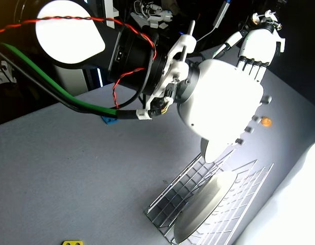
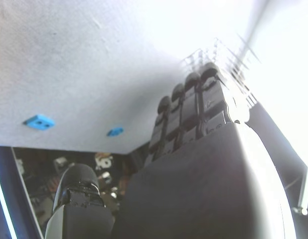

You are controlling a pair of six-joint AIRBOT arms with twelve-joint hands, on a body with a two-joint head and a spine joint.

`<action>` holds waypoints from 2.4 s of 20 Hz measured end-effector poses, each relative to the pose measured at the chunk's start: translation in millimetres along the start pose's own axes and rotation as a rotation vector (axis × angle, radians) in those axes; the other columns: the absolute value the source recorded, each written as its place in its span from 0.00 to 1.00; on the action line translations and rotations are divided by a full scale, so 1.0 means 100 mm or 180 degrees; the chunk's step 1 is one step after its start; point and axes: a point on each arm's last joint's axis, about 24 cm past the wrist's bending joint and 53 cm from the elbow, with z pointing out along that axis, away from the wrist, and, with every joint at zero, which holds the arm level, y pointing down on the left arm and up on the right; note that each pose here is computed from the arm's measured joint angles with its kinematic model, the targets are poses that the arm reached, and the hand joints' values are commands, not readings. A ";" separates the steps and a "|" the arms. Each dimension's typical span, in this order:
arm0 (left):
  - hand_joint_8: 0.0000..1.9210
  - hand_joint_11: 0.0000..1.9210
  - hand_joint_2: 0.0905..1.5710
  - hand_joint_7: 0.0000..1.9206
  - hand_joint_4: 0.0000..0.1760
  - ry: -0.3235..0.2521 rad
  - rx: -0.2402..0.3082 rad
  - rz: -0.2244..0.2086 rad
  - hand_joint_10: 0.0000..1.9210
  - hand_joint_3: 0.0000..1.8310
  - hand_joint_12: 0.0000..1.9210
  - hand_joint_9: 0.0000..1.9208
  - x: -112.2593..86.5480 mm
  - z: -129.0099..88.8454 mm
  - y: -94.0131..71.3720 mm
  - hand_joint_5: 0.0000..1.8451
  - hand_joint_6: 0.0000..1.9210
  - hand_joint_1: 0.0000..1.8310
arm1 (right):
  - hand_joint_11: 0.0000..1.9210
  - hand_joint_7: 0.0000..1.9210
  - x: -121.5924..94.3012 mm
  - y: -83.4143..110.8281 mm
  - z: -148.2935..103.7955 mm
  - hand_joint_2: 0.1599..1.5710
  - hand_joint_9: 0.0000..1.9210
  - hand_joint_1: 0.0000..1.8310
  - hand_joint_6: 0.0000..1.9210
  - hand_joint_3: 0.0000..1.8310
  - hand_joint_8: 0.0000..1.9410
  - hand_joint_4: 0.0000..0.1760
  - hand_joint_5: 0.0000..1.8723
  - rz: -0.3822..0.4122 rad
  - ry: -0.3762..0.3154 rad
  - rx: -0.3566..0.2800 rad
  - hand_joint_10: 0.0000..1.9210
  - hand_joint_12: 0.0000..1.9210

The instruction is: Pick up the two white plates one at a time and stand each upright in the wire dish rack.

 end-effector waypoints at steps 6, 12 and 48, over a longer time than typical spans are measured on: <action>0.00 0.00 0.66 0.01 0.00 0.0009 0.0006 0.0007 0.00 0.00 0.00 0.00 0.01 0.00 -0.01 0.01 0.00 0.00 | 0.48 0.61 -0.03 -0.04 0.01 0.63 0.55 0.82 0.40 0.00 0.28 0.00 0.57 0.0028 -0.0040 0.0068 0.42 0.72; 0.00 0.00 0.66 0.02 0.00 0.0022 0.0024 0.0010 0.00 0.00 0.00 0.00 0.02 0.02 -0.03 0.02 0.00 0.00 | 0.48 0.59 -0.09 0.04 0.06 0.63 0.55 0.82 0.41 0.00 0.30 0.00 0.57 -0.0257 -0.0061 -0.0016 0.42 0.72; 0.00 0.00 0.67 0.02 0.00 0.0032 0.0025 0.0064 0.00 0.00 0.00 0.00 0.02 0.02 -0.04 0.01 0.00 0.00 | 0.47 0.59 -0.43 -0.47 0.32 0.64 0.53 0.82 0.45 0.00 0.33 0.00 0.54 -0.0348 -0.0303 0.0412 0.44 0.74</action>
